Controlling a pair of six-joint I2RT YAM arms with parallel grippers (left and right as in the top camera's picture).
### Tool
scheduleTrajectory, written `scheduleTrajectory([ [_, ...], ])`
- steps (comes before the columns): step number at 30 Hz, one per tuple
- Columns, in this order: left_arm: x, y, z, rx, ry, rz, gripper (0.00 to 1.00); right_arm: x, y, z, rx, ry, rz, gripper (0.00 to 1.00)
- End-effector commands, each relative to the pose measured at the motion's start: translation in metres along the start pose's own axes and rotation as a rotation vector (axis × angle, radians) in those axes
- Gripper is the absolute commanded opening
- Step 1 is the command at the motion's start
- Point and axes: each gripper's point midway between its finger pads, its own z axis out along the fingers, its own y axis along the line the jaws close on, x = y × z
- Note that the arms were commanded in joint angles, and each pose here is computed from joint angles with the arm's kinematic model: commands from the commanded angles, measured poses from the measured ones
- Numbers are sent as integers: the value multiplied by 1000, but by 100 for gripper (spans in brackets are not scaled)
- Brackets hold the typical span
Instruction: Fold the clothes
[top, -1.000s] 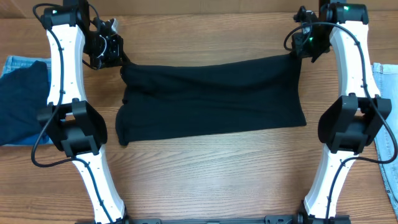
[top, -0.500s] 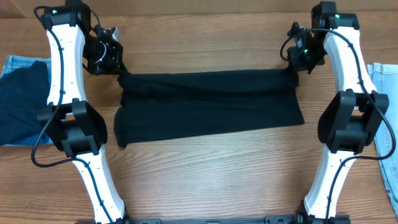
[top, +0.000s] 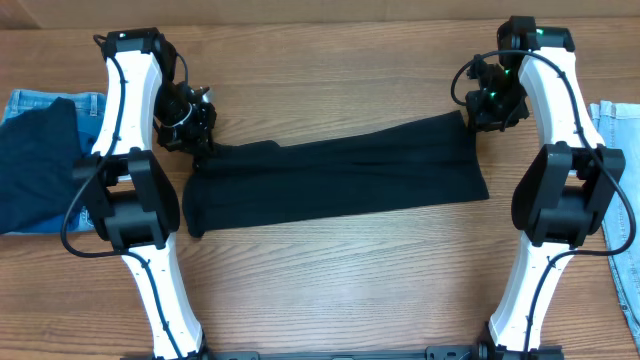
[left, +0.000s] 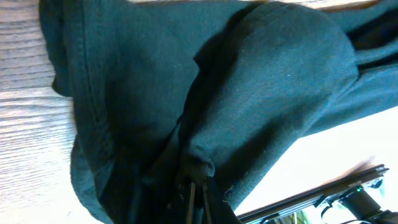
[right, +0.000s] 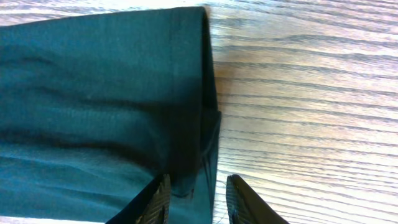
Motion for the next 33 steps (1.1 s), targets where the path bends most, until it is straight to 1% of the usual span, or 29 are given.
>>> scheduleTrajectory([
  [1,5,1,-7,-21,-8,31,5,0,-5,-12,27,-26,6,34],
  [2,5,1,-7,-21,-8,31,5,-2,-1,-12,4,-36,5,34],
  [3,5,1,-7,-21,-8,32,4,-4,6,-12,-42,-49,3,36],
  [4,5,1,-7,-21,-9,32,4,-6,14,-13,-88,-61,2,41],
  [5,4,1,-7,-21,-11,32,4,-9,25,-15,-152,-76,-10,44],
  [7,4,1,-7,-21,-11,32,4,-10,36,-17,-216,-87,-10,45],
  [8,4,2,-7,-22,-11,32,4,-8,47,-19,-279,-83,-7,46],
  [11,5,1,-7,-21,-9,32,4,2,50,-20,-290,-43,1,45],
  [13,5,1,-7,-21,-9,32,4,1,47,-19,-275,-46,0,45],
  [16,3,1,-7,-21,-16,34,4,-24,49,-21,-291,-151,-14,46],
  [18,-1,1,-7,-21,-32,39,4,-43,82,-31,-415,-232,-67,44],
  [19,-1,1,-7,-20,-34,40,4,-46,97,-31,-423,-239,-98,42],
  [20,-1,1,-7,-20,-33,40,4,-46,113,-28,-400,-224,-139,41],
  [23,2,1,-7,-19,-22,36,4,-36,140,-10,-304,-142,-210,41],
  [25,1,1,-7,-19,-23,37,4,-32,143,6,-253,-91,-194,41],
  [28,1,1,-7,-20,-23,38,4,-21,142,25,-252,-37,-168,40],
  [30,0,1,-7,-20,-28,39,4,-7,138,40,-247,17,-156,40],
  [33,0,1,-7,-20,-28,39,4,0,136,54,-240,37,-152,40],
])
